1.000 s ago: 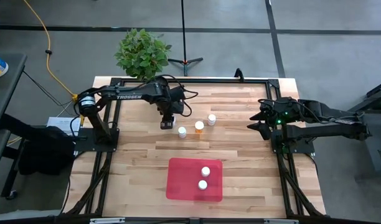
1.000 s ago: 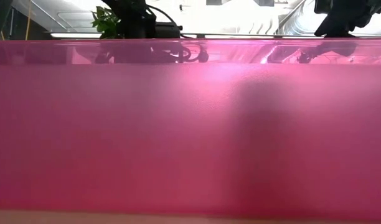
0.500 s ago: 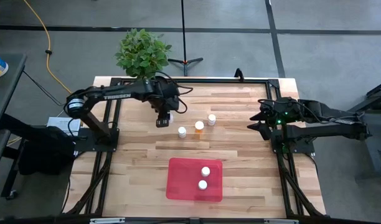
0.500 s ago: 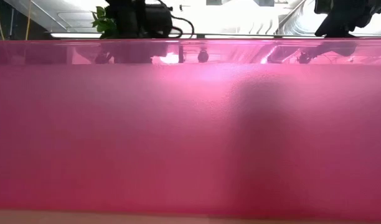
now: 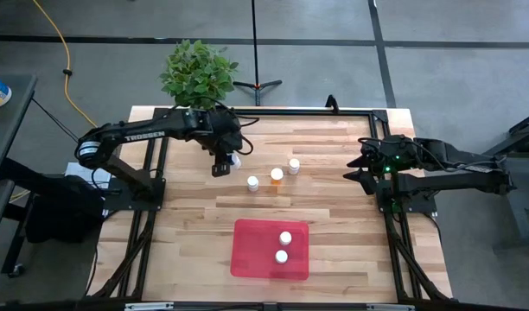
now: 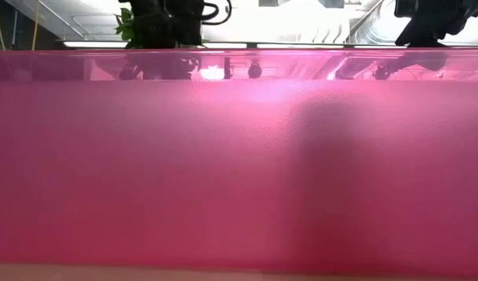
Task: Pick and place pill bottles into a basket
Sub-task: Put the white pill bottle into the red bin
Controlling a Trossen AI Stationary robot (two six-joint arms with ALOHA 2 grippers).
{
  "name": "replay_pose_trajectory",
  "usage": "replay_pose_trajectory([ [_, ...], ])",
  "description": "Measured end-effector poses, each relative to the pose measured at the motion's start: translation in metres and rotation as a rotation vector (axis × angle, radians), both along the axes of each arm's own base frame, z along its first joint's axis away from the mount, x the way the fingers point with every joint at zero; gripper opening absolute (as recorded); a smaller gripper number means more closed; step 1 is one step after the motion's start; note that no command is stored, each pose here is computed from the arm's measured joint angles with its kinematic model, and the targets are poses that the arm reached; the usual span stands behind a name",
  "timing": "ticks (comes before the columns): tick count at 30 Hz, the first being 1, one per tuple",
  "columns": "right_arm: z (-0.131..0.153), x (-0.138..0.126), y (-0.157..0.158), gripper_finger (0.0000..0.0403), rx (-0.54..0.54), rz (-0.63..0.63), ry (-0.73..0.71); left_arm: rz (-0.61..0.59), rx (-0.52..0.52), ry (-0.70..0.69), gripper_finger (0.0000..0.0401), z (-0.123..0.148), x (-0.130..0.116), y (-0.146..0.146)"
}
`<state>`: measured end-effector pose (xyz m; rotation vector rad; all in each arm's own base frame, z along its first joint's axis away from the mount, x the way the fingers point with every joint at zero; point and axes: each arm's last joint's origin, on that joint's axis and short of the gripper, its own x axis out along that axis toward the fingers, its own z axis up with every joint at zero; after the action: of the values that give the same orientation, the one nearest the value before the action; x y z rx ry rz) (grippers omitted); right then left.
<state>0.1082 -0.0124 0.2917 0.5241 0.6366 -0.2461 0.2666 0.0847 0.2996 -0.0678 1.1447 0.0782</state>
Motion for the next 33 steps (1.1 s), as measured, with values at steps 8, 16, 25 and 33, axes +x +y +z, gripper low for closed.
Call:
replay_pose_trajectory([
  [8, 0.0, 0.0, 0.0, 0.0232, 0.0, 0.0, 0.0, 0.007, -0.075, -0.065, 0.0188, 0.009, -0.002, -0.011],
  [16, 0.0, 0.0, 0.0, 0.0232, 0.0, 0.0, 0.002, -0.019, -0.087, -0.107, 0.0188, 0.017, -0.003, -0.027],
  [25, -0.001, 0.0, 0.0, 0.0232, 0.002, 0.002, 0.007, 0.003, -0.11, -0.244, 0.0188, 0.04, -0.011, -0.045],
  [33, -0.001, -0.001, 0.0, 0.0232, -0.006, 0.009, 0.013, 0.001, -0.167, -0.354, 0.0188, 0.055, -0.014, -0.064],
])
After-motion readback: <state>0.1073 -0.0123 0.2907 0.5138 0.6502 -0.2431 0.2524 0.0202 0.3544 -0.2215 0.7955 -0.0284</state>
